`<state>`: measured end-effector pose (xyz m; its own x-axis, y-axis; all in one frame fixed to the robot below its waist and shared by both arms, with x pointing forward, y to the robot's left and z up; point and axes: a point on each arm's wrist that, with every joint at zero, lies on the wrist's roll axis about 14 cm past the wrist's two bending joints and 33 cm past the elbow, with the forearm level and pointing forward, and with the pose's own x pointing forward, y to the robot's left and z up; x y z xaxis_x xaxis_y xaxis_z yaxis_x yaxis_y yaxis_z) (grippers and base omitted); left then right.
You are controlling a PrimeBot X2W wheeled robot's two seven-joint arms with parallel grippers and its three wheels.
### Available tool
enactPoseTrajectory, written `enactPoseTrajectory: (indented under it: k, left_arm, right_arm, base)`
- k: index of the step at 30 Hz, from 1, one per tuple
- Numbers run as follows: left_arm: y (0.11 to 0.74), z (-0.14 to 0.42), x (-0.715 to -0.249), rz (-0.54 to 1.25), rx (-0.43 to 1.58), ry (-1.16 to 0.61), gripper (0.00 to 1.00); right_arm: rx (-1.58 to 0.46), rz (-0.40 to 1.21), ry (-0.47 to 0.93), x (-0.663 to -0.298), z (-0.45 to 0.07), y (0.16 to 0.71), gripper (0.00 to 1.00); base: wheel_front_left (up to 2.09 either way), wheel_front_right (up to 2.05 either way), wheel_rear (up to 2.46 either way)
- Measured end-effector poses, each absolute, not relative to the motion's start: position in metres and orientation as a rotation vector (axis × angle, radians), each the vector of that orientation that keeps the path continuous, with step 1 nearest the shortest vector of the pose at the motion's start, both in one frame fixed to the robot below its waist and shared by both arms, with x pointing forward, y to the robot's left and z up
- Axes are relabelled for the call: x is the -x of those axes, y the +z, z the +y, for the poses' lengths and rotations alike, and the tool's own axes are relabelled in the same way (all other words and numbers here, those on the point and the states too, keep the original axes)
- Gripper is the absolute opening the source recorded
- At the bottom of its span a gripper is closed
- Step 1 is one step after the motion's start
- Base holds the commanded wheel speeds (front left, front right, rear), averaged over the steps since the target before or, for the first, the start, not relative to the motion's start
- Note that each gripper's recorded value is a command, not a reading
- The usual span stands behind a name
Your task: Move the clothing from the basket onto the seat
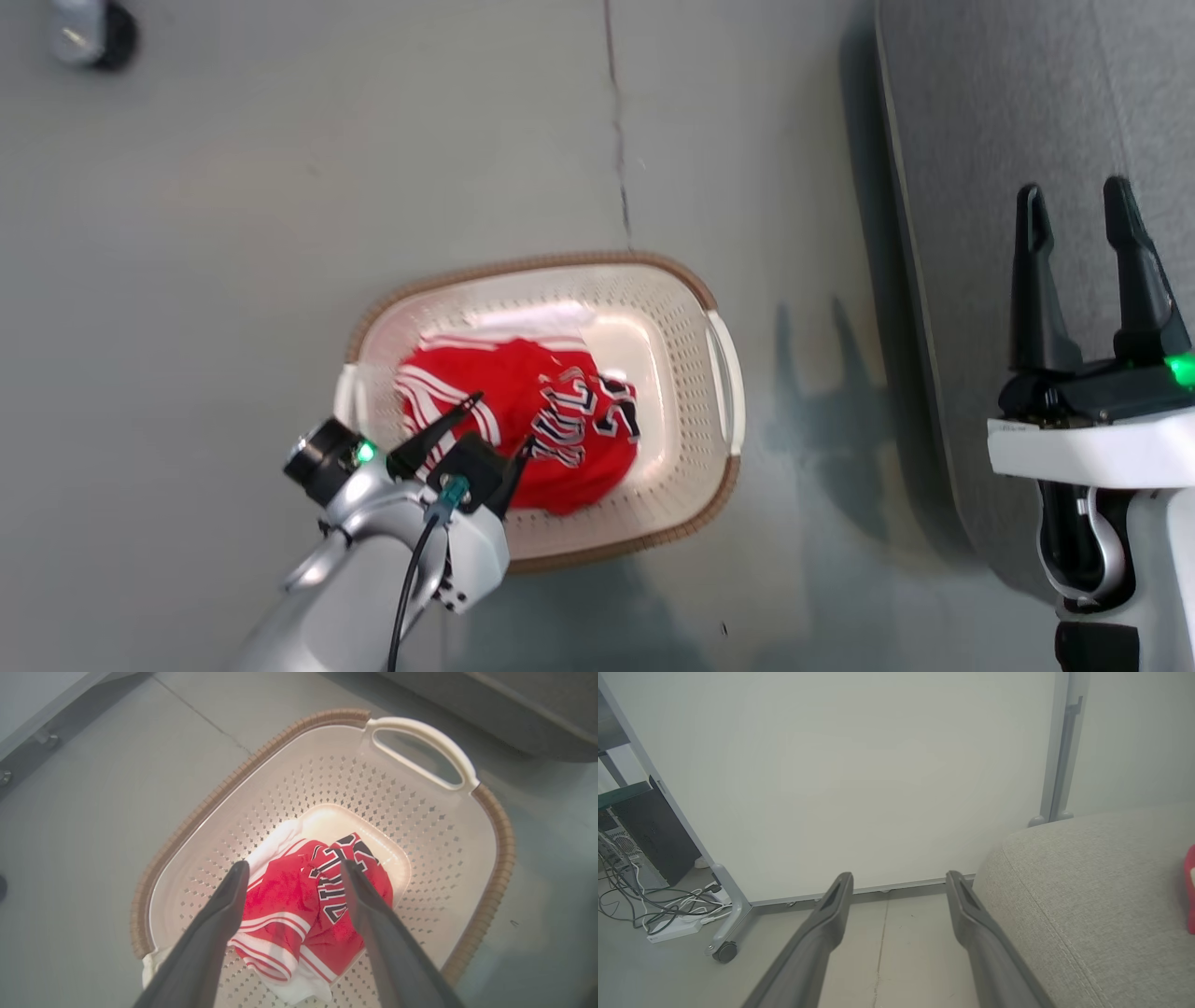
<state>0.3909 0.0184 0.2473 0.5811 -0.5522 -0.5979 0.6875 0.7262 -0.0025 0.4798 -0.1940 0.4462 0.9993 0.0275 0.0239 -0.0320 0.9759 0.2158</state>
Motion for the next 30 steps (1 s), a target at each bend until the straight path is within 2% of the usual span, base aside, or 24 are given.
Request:
enactPoseTrajectory:
  k: [9, 19, 25, 30]
  left_arm:
    - [0.145, 0.022, -0.371, 0.861, -0.394, -0.96, 1.0]
    - [0.086, -0.013, -0.369, 0.903, -0.453, -1.156, 1.0]
    - [0.061, -0.023, -0.368, 0.948, -0.495, -1.173, 1.0]
    - [0.041, -0.012, -0.375, 1.028, -0.582, -1.094, 1.0]
  right_arm:
    - [-0.244, 0.056, -0.006, -0.49, -0.201, 0.4, 1.0]
    - [-0.272, 0.169, -0.105, -0.476, -0.228, 0.357, 1.0]
    - [-0.271, 0.216, -0.14, -0.466, -0.238, 0.343, 1.0]
    - [-0.263, 0.233, -0.148, -0.464, -0.24, 0.338, 1.0]
  base:
    - [0.0, 0.0, 0.0]
    - [0.0, 0.0, 0.0]
    - [0.0, 0.0, 0.0]
    - [0.0, 0.0, 0.0]
